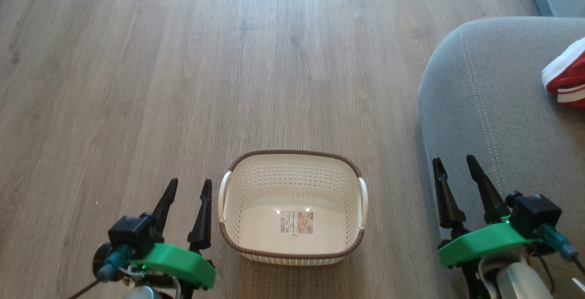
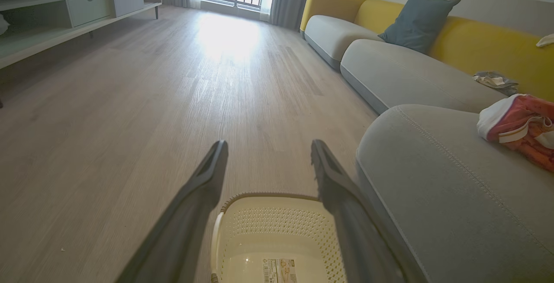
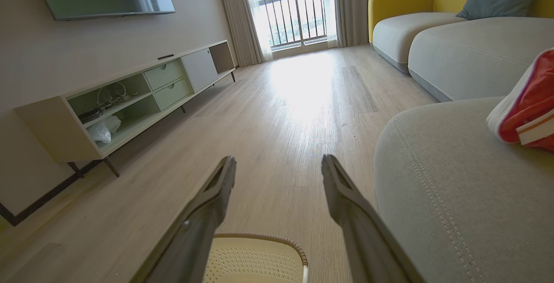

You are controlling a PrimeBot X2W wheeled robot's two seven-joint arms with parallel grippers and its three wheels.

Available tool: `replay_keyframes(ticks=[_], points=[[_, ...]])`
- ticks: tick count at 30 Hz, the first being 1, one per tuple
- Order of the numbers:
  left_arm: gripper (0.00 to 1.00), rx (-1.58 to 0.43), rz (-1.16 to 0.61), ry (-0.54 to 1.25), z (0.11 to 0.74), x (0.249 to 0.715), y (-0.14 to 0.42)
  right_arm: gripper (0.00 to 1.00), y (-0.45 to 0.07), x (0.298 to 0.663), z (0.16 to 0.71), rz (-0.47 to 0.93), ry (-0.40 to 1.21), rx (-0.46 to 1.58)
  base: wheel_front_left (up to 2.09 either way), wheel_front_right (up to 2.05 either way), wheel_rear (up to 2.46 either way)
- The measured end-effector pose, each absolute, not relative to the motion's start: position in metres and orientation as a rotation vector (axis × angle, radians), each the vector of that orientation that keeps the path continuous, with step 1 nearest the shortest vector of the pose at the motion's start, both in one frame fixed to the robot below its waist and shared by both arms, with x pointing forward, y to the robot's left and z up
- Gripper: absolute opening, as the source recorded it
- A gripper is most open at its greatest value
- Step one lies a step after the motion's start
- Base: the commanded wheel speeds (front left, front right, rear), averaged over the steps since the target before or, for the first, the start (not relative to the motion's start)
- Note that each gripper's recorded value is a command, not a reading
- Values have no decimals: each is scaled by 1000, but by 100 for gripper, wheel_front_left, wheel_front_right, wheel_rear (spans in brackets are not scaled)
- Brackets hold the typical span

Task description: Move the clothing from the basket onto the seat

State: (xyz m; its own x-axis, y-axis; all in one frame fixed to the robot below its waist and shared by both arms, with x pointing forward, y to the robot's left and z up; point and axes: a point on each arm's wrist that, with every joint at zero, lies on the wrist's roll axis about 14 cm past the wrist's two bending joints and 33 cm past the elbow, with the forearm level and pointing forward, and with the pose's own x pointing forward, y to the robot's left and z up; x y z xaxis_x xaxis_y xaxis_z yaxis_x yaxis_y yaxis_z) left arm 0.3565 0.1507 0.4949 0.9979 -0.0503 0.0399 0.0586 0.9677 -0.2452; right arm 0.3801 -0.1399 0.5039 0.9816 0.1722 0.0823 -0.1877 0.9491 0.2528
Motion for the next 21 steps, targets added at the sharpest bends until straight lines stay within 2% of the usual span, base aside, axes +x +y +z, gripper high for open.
replay_keyframes(ticks=[8,9,15,21], points=[[100,-269,-57,-32,495,357,150,100,-143,382,506,185,-65,245,0,0,0],[0,-276,-56,-16,490,357,149,0,-143,382,503,183,-57,244,0,0,0],[0,-289,-35,92,457,341,151,0,-145,367,470,162,50,264,0,0,0],[0,-351,-19,101,456,342,153,0,-148,368,470,141,58,325,0,0,0]])
